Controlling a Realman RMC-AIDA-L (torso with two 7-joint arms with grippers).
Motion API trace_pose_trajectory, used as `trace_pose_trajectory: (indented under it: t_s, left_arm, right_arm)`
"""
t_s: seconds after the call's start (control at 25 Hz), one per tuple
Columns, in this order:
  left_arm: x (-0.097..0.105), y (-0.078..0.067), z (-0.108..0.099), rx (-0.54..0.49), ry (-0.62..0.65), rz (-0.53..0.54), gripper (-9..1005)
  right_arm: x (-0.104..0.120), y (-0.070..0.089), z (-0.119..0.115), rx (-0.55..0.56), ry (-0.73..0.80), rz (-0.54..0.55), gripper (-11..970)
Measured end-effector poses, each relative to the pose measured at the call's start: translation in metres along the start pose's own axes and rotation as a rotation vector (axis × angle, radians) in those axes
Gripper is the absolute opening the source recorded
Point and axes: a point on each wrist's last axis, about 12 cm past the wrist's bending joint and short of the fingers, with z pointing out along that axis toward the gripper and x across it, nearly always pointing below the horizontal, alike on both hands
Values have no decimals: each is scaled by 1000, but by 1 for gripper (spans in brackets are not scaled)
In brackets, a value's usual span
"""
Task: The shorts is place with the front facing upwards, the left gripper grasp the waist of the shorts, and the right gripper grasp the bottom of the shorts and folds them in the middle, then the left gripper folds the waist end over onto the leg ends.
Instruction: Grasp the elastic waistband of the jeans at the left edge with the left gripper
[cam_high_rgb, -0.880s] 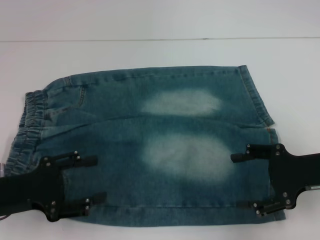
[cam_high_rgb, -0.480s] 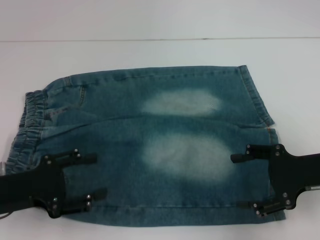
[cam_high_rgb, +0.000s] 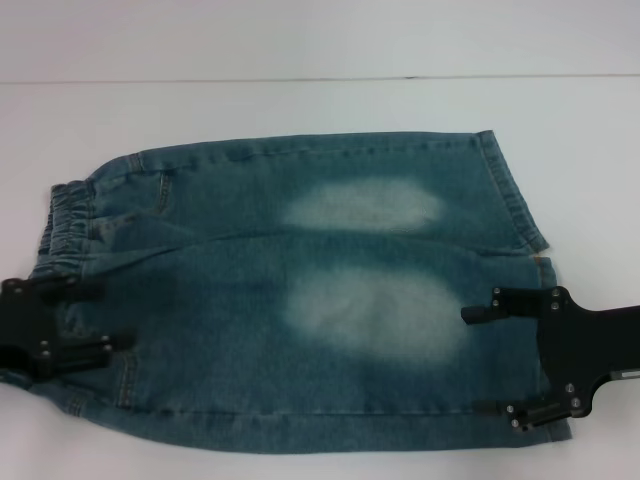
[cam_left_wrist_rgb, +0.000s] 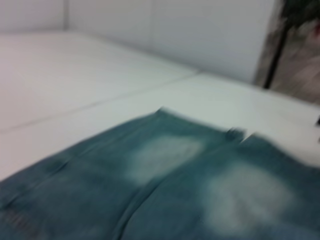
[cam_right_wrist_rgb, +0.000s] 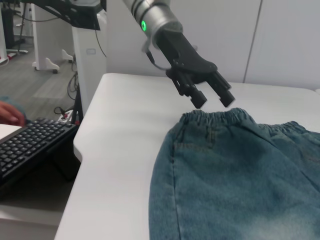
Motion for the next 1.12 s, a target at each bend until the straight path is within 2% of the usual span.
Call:
trace_pose_trajectory:
  t_s: [0.24, 0.44, 0.8, 1.12]
  left_arm:
    - [-13, -3, -25, -127, 163, -60, 741]
    - [-11, 1, -30, -179, 272, -135, 733]
    - [-9, 13, -33, -302, 305, -138, 719]
    - [-3, 17, -33, -321, 379, -163, 707]
  right_arm:
    - [2, -2, 0, 18, 15, 3, 940]
    - [3, -3, -1, 27, 24, 2, 939]
    - [4, 0, 1, 17, 27, 6, 939]
    - [5, 0, 1, 16, 26, 2, 939]
